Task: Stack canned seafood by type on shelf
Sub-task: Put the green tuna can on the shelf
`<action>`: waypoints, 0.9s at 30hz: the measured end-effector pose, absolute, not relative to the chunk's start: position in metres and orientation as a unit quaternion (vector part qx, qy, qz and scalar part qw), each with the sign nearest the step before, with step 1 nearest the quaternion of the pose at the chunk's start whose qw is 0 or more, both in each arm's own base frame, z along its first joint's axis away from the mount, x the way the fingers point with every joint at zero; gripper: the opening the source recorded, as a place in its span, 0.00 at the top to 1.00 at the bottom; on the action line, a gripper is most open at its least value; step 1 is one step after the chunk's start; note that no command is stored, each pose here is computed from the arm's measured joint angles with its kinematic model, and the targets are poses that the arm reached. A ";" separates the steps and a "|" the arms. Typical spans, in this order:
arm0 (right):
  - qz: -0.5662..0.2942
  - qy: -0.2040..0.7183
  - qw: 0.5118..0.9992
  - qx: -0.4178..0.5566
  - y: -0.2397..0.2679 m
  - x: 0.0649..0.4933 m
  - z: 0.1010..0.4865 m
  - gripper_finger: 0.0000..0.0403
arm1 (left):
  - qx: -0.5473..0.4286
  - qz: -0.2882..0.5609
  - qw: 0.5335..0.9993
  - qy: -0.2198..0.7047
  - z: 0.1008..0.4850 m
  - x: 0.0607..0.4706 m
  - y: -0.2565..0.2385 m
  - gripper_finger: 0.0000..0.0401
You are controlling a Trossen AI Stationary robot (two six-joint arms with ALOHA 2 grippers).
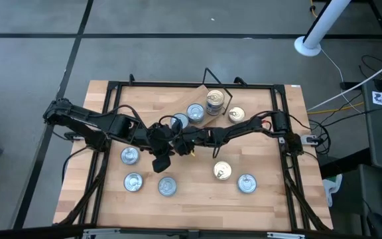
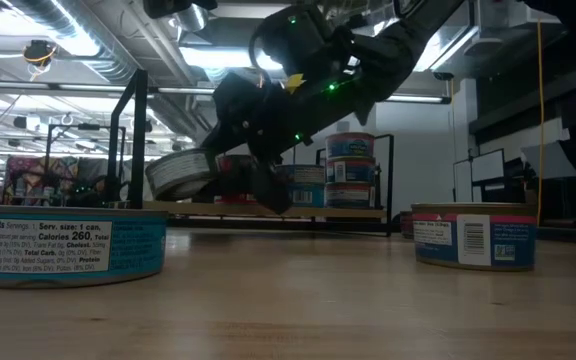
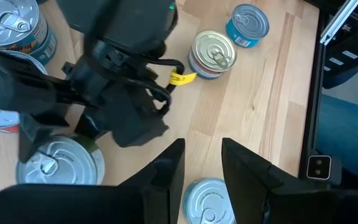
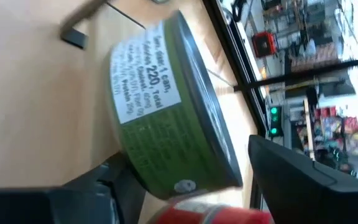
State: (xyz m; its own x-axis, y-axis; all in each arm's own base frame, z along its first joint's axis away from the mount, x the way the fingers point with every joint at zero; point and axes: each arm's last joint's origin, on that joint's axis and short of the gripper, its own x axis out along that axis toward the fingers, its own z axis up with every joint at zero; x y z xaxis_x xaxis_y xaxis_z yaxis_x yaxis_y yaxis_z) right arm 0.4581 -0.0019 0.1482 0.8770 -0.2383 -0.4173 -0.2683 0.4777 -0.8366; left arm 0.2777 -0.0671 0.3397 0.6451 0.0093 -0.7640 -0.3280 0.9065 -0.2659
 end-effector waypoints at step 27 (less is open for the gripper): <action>-0.067 0.291 0.829 -0.473 -0.020 0.470 0.173 0.34 | -0.199 0.091 0.891 0.399 0.341 0.280 -0.068 0.75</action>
State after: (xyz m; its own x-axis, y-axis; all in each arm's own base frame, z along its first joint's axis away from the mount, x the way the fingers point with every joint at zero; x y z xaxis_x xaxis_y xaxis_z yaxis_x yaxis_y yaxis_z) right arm 0.4701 -0.0201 0.1731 0.8212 -0.3863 -0.4200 -0.1652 0.5435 -0.8230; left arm 0.2798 -0.0676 0.3413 0.6656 0.0036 -0.7463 -0.3204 0.9045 -0.2814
